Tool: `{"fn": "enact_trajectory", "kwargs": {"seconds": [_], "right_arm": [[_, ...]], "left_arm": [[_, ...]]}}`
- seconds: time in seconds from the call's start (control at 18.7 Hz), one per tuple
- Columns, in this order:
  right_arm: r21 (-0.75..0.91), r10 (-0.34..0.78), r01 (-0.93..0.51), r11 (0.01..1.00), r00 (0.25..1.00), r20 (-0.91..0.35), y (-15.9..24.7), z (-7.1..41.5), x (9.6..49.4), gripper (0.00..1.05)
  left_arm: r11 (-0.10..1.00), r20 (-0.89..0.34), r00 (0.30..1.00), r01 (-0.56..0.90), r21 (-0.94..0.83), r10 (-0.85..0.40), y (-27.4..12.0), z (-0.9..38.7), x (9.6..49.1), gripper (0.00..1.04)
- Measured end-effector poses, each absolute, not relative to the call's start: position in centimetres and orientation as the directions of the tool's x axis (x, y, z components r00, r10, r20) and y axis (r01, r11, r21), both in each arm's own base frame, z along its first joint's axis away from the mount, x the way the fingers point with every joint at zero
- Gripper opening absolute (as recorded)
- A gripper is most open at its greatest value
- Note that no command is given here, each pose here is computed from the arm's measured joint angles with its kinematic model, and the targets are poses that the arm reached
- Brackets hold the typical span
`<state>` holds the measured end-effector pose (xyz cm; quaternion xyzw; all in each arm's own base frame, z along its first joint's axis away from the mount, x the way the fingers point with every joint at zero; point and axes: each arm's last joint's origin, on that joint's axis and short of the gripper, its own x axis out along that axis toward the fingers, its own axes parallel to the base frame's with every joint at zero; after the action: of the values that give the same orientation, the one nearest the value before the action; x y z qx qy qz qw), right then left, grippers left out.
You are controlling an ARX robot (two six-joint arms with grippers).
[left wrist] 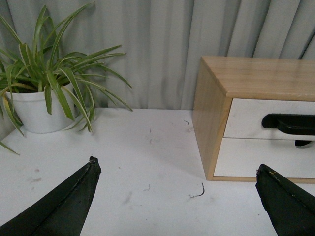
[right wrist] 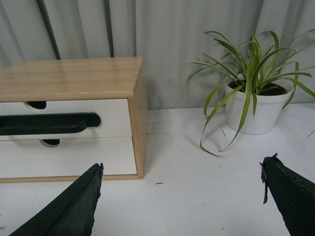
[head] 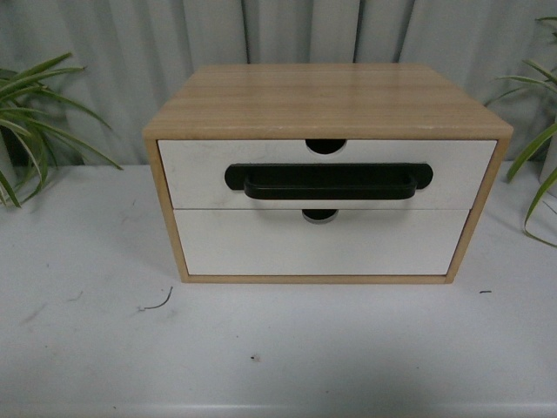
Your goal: Pull drawer
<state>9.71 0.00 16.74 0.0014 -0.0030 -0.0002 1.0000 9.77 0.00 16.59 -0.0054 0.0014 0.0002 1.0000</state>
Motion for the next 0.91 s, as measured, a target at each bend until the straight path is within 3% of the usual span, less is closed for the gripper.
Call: {"fn": "enact_trajectory", "kwargs": {"seconds": [0.16,0.21,0.27,0.32,0.43,0.54,0.7,0.91], "right_arm": [[0.003,0.0,0.0,1.0,1.0,0.006,0.0,16.7,9.7,0.98],[0.03,0.02,-0.018,0.999,0.997,-0.071,0.0,16.5,9.7,0.98],[0.072,0.045,-0.033,0.997,0.985,-0.166,-0.1,16.4,9.9,0.98],[0.11,0.048,-0.025,0.994,0.975,-0.217,-0.1,16.6,10.5,0.98],[0.135,0.058,-0.031,0.99,0.978,-0.199,-0.1,17.4,11.5,0.98],[0.138,0.055,-0.033,0.99,0.986,-0.155,-0.2,19.0,12.9,0.98],[0.111,0.06,-0.049,0.993,0.993,-0.097,0.4,21.5,16.5,0.98],[0.004,0.058,-0.058,0.998,0.997,-0.053,1.8,23.8,22.6,0.98]], "left_arm": [[1.0,-0.003,1.0,0.0,-0.011,0.0,0.0,16.6,9.8,0.98],[1.0,-0.003,1.0,-0.001,-0.011,0.001,0.0,16.6,9.8,0.98],[0.999,-0.053,0.998,-0.029,-0.029,0.028,0.0,16.4,9.7,0.98],[0.99,-0.212,0.972,-0.122,-0.063,0.106,-0.3,16.5,9.8,0.98],[0.947,-0.323,0.911,-0.303,-0.103,0.256,-0.1,17.2,10.4,0.98],[0.911,-0.295,0.901,-0.377,-0.166,0.318,0.4,17.7,10.9,0.98],[0.909,-0.23,0.927,-0.347,-0.23,0.296,0.7,19.7,13.1,0.98],[0.925,-0.164,0.956,-0.278,-0.259,0.242,1.5,22.9,19.2,0.98]]}}
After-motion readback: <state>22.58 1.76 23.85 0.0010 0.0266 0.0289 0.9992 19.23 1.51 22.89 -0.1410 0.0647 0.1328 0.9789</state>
